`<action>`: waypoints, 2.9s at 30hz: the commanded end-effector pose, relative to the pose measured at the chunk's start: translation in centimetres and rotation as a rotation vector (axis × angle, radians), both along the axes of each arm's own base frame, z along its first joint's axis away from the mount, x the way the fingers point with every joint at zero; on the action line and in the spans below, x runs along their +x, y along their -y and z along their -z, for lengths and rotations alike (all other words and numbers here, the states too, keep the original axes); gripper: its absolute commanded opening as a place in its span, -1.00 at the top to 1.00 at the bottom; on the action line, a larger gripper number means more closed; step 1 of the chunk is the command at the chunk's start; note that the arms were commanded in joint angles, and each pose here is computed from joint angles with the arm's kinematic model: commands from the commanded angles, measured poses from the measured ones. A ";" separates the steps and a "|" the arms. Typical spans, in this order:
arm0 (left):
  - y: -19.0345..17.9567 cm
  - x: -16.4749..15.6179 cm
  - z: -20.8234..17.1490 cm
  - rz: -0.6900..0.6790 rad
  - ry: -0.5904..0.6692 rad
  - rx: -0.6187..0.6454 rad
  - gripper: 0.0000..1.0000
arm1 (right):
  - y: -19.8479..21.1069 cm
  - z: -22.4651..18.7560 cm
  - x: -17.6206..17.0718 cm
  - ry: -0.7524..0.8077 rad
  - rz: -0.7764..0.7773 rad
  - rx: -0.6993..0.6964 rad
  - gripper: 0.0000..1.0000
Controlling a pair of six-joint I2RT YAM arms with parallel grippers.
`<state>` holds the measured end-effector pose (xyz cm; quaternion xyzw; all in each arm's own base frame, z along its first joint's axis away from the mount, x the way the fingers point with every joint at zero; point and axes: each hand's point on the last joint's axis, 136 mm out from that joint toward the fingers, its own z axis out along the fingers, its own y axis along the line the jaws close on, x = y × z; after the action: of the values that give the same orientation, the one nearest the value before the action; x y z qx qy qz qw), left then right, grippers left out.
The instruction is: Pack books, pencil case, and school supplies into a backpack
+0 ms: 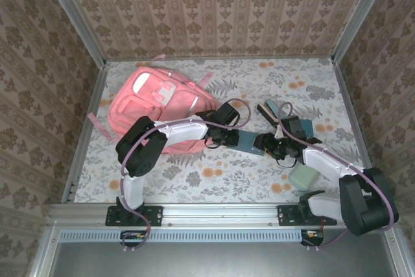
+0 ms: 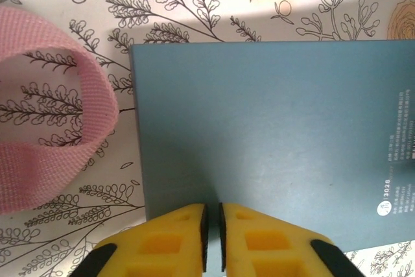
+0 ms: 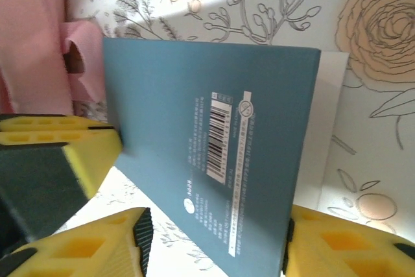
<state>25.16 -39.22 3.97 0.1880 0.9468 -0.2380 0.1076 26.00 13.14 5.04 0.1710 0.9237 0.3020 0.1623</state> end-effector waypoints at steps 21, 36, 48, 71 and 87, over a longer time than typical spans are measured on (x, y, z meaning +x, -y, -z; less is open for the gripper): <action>-2.8 1.7 -1.6 -0.126 0.074 0.004 0.03 | 1.8 5.8 -1.3 -0.223 0.004 -0.170 0.53; -5.2 1.6 2.2 -0.165 -0.004 0.161 0.01 | 2.0 6.0 -1.3 -0.239 0.012 -0.179 0.65; -1.2 0.4 2.8 -0.122 -0.122 -0.033 0.00 | 1.7 5.8 -1.1 -0.235 0.008 -0.164 0.62; 4.3 -0.3 -10.5 0.044 -0.203 -0.749 0.12 | 1.1 3.5 -0.1 -0.149 0.022 -0.117 0.58; 3.9 0.2 -6.7 -0.015 -0.252 -0.666 0.04 | 0.7 0.1 0.5 -0.037 0.023 -0.064 0.54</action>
<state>28.61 -42.72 12.30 0.0649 0.8059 -0.5794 0.1035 26.02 11.24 3.62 0.2001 0.9409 0.2340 0.1409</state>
